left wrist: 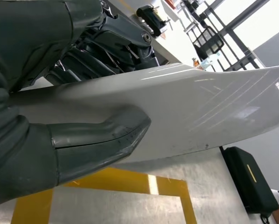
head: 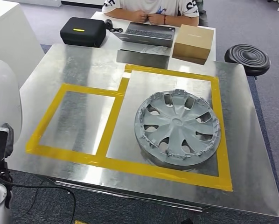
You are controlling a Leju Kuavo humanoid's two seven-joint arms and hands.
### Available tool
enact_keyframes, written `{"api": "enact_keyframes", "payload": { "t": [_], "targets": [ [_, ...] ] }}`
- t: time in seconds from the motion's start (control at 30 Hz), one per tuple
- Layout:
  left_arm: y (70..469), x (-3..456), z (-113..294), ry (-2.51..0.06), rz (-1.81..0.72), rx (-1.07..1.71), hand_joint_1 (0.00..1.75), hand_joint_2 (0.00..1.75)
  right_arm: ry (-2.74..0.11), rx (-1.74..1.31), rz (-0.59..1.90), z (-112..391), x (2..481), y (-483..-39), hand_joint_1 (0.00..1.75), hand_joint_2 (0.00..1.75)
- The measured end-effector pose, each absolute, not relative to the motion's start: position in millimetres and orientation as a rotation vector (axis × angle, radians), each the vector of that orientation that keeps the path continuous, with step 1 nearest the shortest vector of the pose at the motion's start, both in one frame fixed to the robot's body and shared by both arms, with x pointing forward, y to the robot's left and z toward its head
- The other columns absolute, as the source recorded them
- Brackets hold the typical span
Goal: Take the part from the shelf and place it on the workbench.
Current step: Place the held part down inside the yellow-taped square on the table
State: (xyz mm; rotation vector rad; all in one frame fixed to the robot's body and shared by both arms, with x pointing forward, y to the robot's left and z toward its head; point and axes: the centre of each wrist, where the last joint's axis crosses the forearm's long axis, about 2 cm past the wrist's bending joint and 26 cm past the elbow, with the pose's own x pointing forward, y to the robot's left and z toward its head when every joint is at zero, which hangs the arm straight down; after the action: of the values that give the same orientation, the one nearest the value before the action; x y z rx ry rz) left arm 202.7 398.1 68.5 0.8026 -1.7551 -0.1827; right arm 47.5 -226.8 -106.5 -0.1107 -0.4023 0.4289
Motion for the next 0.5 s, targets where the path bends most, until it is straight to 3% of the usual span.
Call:
{"api": "enact_keyframes", "payload": {
  "t": [0.5],
  "targets": [
    [381,219,73,-1.809,-0.241,0.737,1.75,1.75,-0.406,-0.109,0.434,-107,49,-229,0.0,1.75]
  ]
}}
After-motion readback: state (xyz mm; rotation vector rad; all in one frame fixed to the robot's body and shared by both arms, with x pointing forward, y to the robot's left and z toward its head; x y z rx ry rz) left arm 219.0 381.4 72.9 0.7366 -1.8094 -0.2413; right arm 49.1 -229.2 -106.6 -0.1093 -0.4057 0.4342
